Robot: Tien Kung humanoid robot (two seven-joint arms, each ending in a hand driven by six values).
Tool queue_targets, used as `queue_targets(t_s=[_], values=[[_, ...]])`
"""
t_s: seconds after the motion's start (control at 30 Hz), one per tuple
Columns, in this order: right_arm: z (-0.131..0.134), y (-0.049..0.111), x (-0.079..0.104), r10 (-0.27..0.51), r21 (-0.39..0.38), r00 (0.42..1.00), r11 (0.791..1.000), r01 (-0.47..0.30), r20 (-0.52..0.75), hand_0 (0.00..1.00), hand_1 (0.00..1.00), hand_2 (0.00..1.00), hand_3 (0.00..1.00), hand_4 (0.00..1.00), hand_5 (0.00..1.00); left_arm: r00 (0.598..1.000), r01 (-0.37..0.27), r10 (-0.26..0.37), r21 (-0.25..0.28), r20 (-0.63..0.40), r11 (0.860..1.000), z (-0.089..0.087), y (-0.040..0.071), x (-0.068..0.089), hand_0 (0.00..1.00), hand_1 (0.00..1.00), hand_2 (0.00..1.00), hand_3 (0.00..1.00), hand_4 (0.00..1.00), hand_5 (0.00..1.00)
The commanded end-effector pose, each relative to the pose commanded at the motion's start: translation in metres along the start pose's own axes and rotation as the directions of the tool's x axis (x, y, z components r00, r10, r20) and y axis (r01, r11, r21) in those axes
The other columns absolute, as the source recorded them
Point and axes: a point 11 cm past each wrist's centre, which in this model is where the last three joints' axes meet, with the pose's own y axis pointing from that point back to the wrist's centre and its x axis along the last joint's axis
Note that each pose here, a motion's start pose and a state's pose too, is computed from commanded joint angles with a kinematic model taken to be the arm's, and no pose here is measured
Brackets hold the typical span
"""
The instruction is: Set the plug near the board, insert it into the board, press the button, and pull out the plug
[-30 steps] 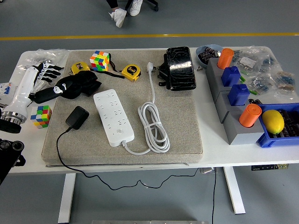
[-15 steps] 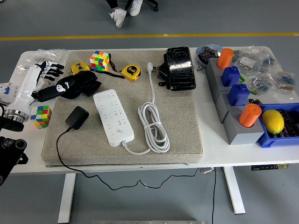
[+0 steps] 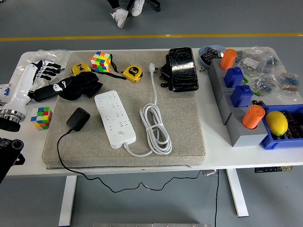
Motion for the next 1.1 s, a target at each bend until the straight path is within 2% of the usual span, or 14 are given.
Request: queue_targets(t_s=[0.3,0.53,1.1], values=[[-0.002,0.0,-0.005,-0.008,0.005,1.0,1.0,0.008,0.013,0.567,0.659,0.664,0.547,0.924,0.476,1.0,-0.014,0.014,-0.013,-0.002,1.0,0.005,-0.003,0.005,0.479,0.574,0.579,0.603,0.902,0.395],[0.003,0.0,-0.002,-0.002,-0.004,1.0,1.0,0.002,0.022,0.568,0.66,0.664,0.545,0.924,0.476,1.0,-0.02,0.02,0.0,-0.012,1.0,0.002,-0.001,0.007,0.479,0.575,0.579,0.605,0.902,0.395],[0.007,0.0,0.001,0.007,-0.005,0.999,1.0,-0.007,0.047,0.568,0.66,0.664,0.545,0.924,0.477,1.0,-0.004,0.004,0.007,-0.015,1.0,0.0,0.001,0.001,0.478,0.576,0.579,0.602,0.901,0.396]])
